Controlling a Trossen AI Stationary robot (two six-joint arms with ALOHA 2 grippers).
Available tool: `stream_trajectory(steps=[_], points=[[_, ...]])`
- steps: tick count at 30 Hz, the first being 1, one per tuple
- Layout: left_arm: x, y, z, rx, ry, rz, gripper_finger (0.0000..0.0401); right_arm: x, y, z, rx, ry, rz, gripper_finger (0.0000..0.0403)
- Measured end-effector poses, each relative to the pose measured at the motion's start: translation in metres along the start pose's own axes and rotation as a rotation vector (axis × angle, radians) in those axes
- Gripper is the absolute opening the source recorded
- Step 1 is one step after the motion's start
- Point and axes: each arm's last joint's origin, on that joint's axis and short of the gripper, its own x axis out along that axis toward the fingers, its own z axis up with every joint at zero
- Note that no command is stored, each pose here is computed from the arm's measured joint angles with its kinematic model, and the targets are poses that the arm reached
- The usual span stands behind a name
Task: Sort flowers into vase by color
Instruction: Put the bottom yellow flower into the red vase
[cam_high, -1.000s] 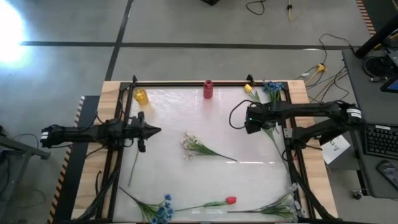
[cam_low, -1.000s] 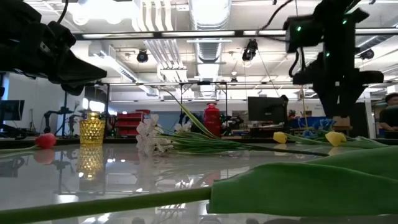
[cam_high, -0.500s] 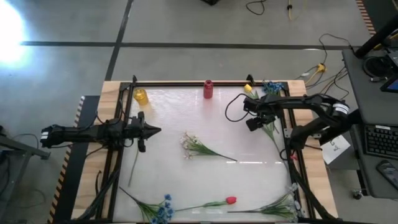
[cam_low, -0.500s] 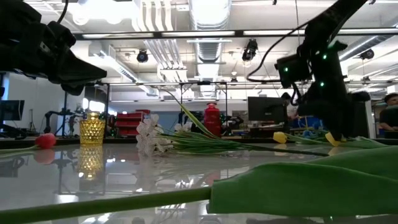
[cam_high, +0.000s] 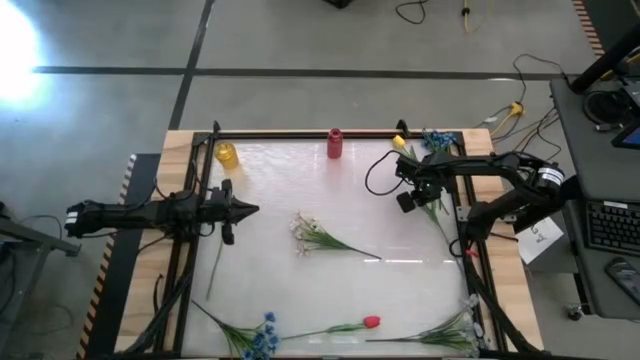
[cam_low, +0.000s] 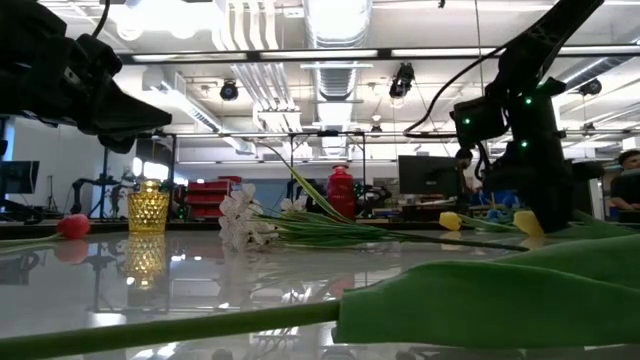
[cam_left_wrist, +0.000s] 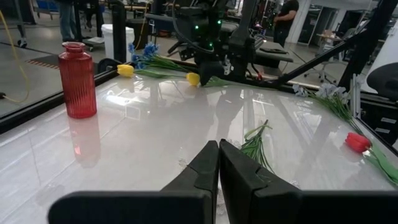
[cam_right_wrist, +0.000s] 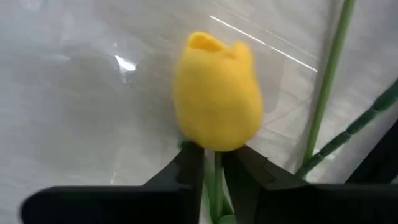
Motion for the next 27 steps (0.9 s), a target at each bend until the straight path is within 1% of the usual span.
stream_trajectory(steps=[2, 5, 7, 14, 17, 20, 23, 27], points=[[0.0, 0.0, 0.0, 0.0, 0.0, 0.0, 0.0, -0.005, 0.0, 0.001, -0.006, -0.036, 0.017, 0.0017], [0.0, 0.0, 0.0, 0.0, 0.0, 0.0, 0.0, -0.024, 0.002, 0.004, -0.007, -0.115, 0.073, 0.0013], [0.0, 0.0, 0.0, 0.0, 0.0, 0.0, 0.0, -0.043, 0.007, 0.006, -0.018, -0.19, 0.128, 0.0013], [0.0, 0.0, 0.0, 0.0, 0.0, 0.0, 0.0, -0.121, 0.024, 0.023, -0.021, -0.624, 0.433, 0.0012], [0.0, 0.0, 0.0, 0.0, 0.0, 0.0, 0.0, -0.147, 0.031, 0.034, -0.059, -0.809, 0.523, 0.0011], [0.0, 0.0, 0.0, 0.0, 0.0, 0.0, 0.0, -0.169, 0.037, 0.045, -0.09, -0.942, 0.57, 0.0011], [0.0, 0.0, 0.0, 0.0, 0.0, 0.0, 0.0, -0.189, 0.045, 0.055, -0.153, -1.061, 0.561, 0.0011], [0.0, 0.0, 0.0, 0.0, 0.0, 0.0, 0.0, -0.226, 0.057, 0.07, -0.229, -1.227, 0.571, 0.0011]])
